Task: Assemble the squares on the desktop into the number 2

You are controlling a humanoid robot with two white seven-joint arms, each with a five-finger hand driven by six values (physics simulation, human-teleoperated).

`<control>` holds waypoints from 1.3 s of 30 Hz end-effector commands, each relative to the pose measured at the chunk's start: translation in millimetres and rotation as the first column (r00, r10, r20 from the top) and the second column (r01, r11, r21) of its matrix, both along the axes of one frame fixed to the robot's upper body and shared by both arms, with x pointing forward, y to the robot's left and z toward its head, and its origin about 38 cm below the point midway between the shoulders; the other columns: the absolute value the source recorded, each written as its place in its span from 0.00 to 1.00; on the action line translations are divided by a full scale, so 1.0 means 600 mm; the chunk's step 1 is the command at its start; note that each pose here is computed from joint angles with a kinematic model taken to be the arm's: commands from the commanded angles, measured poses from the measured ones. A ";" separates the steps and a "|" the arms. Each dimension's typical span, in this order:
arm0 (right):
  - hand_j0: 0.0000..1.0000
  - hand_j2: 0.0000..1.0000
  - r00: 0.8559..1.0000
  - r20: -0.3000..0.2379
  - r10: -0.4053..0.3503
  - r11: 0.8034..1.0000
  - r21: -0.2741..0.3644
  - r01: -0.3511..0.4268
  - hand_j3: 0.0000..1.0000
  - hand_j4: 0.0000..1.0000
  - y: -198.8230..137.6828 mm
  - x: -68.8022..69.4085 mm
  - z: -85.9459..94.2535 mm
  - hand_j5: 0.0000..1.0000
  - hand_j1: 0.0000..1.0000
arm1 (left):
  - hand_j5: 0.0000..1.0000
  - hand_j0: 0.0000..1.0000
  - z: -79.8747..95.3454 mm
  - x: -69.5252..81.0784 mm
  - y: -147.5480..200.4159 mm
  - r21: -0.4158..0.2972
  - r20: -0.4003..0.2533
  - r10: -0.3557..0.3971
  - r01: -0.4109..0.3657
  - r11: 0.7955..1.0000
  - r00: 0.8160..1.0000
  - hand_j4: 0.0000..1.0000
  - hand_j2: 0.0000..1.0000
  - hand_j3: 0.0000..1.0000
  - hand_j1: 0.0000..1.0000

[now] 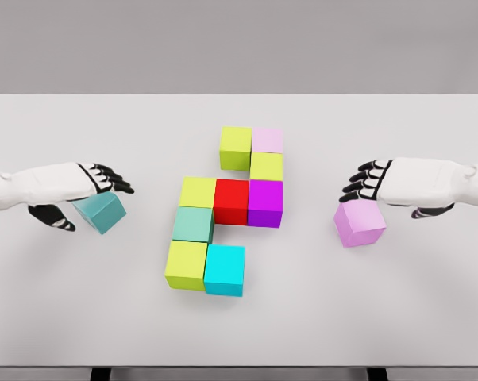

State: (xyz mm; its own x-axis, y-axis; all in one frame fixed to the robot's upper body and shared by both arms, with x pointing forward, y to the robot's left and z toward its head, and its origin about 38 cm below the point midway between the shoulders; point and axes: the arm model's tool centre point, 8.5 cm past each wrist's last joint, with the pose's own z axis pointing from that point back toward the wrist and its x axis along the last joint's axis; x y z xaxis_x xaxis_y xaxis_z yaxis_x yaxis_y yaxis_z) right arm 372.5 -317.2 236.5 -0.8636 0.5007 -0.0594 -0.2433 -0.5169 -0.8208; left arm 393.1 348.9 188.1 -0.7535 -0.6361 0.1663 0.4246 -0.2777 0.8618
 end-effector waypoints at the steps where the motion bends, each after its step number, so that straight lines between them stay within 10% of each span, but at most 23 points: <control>1: 1.00 1.00 1.000 0.003 0.001 1.000 -0.014 -0.001 1.00 1.00 0.001 0.000 -0.005 1.00 1.00 | 1.00 1.00 -0.006 -0.002 -0.002 0.001 -0.009 -0.001 0.002 1.000 1.000 1.00 1.00 1.00 1.00; 24: 1.00 1.00 0.998 -0.015 0.062 0.998 -0.003 -0.062 1.00 1.00 0.046 -0.004 -0.034 1.00 1.00 | 1.00 1.00 -0.017 0.025 0.005 0.030 0.007 0.034 -0.034 0.999 0.999 1.00 1.00 1.00 1.00; 36: 1.00 1.00 0.999 -0.035 0.030 0.999 -0.036 -0.031 1.00 1.00 0.032 0.005 -0.057 1.00 1.00 | 0.40 0.40 -0.028 0.014 -0.013 0.079 -0.009 -0.016 0.016 0.997 1.000 0.40 0.40 0.40 0.40; 39: 1.00 1.00 0.999 -0.035 0.034 0.999 -0.031 -0.035 1.00 1.00 0.036 0.006 -0.058 1.00 1.00 | 0.38 0.38 -0.027 0.014 -0.012 0.083 -0.011 -0.015 0.016 0.996 1.000 0.38 0.38 0.38 0.38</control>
